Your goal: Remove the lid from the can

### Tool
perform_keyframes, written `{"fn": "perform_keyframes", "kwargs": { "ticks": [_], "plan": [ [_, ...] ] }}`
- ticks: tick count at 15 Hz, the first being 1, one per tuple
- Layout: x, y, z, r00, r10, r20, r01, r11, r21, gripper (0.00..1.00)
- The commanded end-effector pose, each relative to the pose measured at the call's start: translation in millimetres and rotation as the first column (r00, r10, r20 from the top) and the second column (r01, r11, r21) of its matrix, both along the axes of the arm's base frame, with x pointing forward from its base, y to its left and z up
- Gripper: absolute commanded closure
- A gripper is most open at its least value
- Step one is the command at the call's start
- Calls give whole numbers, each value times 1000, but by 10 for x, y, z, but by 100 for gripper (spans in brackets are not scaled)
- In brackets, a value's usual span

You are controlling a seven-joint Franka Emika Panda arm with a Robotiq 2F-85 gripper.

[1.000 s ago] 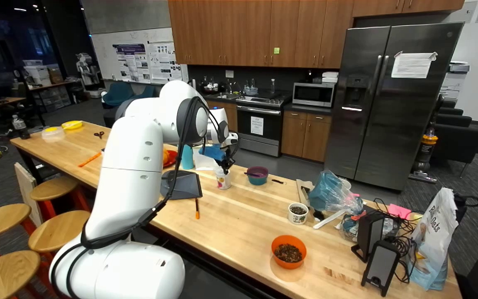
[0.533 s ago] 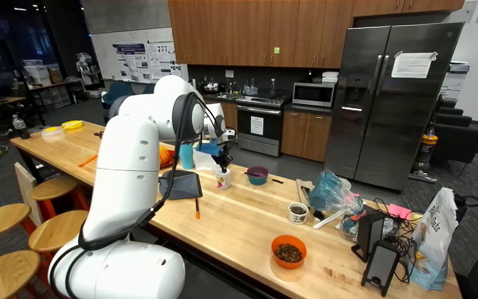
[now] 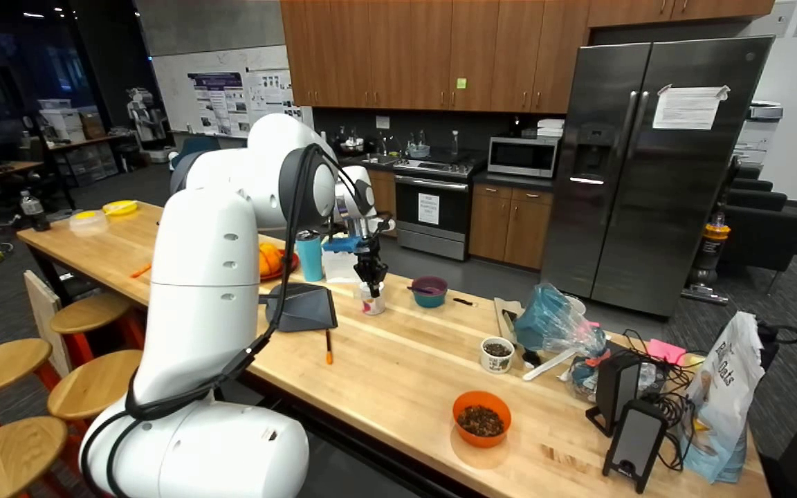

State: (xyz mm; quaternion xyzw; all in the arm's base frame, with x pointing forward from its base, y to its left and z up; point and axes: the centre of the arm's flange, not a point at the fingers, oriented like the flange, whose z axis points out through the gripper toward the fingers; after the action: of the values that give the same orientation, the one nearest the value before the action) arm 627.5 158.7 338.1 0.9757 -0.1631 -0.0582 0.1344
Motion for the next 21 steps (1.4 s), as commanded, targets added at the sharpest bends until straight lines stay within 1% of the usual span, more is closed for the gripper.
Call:
{"fn": "perform_keyframes", "kwargs": {
  "ticks": [1, 3, 8, 11, 13, 16, 19, 21],
  "plan": [
    [-260, -159, 50, 992, -63, -114, 54, 995, -80, 100],
    [-359, -239, 1, 978, -97, -183, 76, 990, -120, 100],
    [-628, -537, -81, 935, -174, -308, 114, 972, -203, 100],
    [-821, -745, -110, 906, -181, -384, 88, 965, -246, 100],
    [-929, -895, -110, 881, -196, -431, 74, 956, -286, 100],
    [-1110, -1107, -69, 827, -237, -510, 54, 936, -347, 100],
    [-1236, -1270, -8, 782, -279, -558, 43, 917, -398, 100],
    [-1284, -1359, 11, 762, -298, -574, 33, 904, -426, 100]
  ]
}}
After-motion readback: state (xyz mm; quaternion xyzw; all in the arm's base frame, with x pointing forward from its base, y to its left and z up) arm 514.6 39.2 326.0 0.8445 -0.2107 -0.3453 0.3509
